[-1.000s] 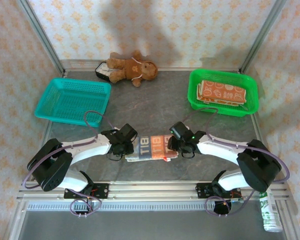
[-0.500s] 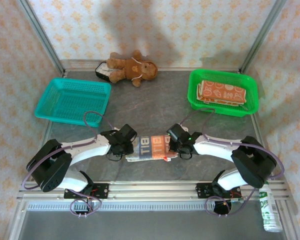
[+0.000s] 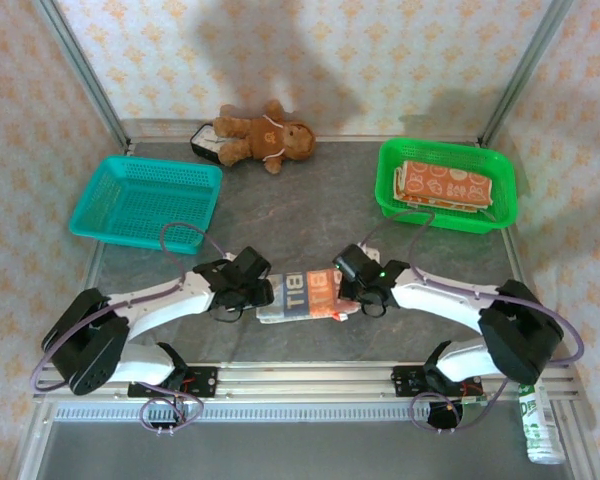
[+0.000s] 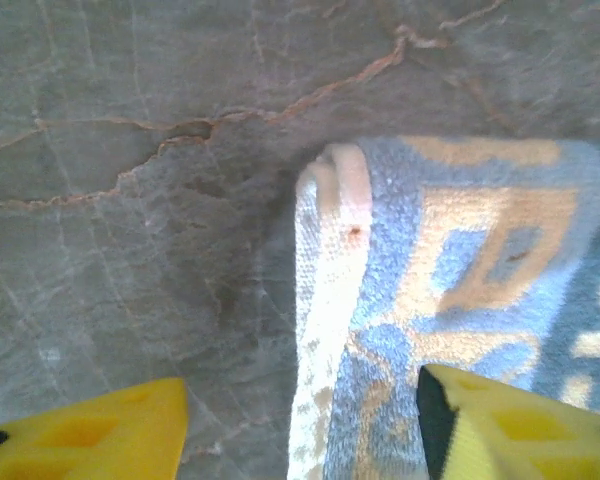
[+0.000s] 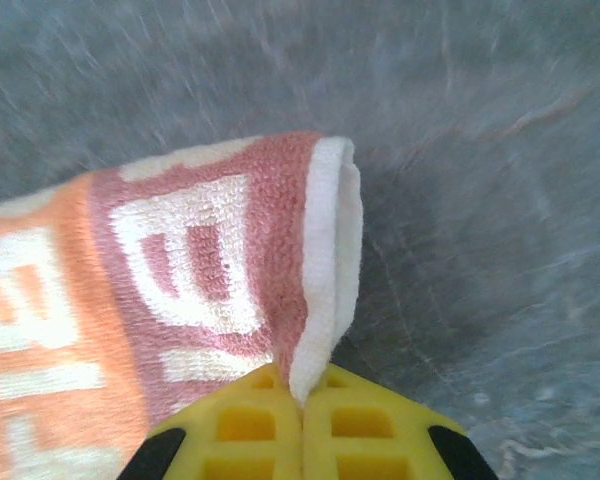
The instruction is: Fold and stack the towels
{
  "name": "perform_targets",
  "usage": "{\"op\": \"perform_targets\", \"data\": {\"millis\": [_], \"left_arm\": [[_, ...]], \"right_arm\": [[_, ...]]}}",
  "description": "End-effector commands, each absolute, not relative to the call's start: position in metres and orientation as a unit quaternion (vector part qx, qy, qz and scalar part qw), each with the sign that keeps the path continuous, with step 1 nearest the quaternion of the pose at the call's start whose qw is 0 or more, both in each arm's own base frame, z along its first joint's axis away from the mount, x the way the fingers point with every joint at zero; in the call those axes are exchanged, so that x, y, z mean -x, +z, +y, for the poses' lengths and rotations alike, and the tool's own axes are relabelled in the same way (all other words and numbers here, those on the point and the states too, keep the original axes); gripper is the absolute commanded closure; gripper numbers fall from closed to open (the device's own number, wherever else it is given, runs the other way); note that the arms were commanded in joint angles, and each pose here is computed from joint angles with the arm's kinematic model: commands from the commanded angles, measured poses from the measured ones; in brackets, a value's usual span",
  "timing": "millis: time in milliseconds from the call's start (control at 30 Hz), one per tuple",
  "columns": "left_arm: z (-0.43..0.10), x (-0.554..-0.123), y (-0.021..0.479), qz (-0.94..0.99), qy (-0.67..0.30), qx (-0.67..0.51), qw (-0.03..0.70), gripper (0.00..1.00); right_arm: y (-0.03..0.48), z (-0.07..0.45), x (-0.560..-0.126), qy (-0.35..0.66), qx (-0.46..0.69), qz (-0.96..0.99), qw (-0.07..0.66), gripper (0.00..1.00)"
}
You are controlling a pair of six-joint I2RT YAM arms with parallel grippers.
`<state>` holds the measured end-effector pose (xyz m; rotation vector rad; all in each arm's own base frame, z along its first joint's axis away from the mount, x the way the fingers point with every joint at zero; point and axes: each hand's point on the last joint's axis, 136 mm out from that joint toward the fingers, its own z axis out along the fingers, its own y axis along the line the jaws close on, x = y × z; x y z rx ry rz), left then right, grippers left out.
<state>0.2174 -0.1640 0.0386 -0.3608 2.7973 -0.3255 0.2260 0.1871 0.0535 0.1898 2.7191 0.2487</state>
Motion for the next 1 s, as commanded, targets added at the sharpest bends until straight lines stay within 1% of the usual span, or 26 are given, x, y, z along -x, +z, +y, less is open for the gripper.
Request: {"op": "perform_targets", "data": {"millis": [0, 67, 133, 167, 333, 500, 700, 967], "left_arm": [[-0.157, -0.231, 0.068, 0.966, -0.115, 0.133, 0.190, 0.22], [-0.154, -0.234, 0.079, 0.962, -0.119, 0.137, 0.203, 0.10], [-0.151, -0.236, 0.089, 0.959, -0.121, 0.140, 0.214, 0.01], [-0.149, -0.236, 0.093, 0.958, -0.122, 0.140, 0.218, 0.00], [-0.142, -0.239, 0.105, 0.952, -0.128, 0.149, 0.234, 0.00], [-0.140, -0.240, 0.108, 0.950, -0.133, 0.153, 0.239, 0.00], [-0.137, -0.240, 0.111, 0.947, -0.136, 0.156, 0.245, 0.00], [-0.134, -0.240, 0.112, 0.944, -0.137, 0.165, 0.249, 0.00]], "right_arm": [[0.094, 0.165, -0.243, 0.025, -0.055, 0.967, 0.248, 1.00], [0.110, 0.162, -0.252, 0.014, -0.055, 0.965, 0.255, 1.00], [0.124, 0.159, -0.263, 0.006, -0.058, 0.963, 0.264, 1.00], [0.131, 0.158, -0.269, 0.005, -0.060, 0.961, 0.268, 1.00], [0.161, 0.152, -0.305, -0.015, -0.064, 0.954, 0.292, 1.00], [0.186, 0.153, -0.353, -0.035, -0.068, 0.948, 0.309, 1.00], [0.192, 0.147, -0.408, -0.053, -0.095, 0.947, 0.302, 1.00], [0.204, 0.134, -0.475, -0.050, -0.143, 0.941, 0.303, 1.00]]}}
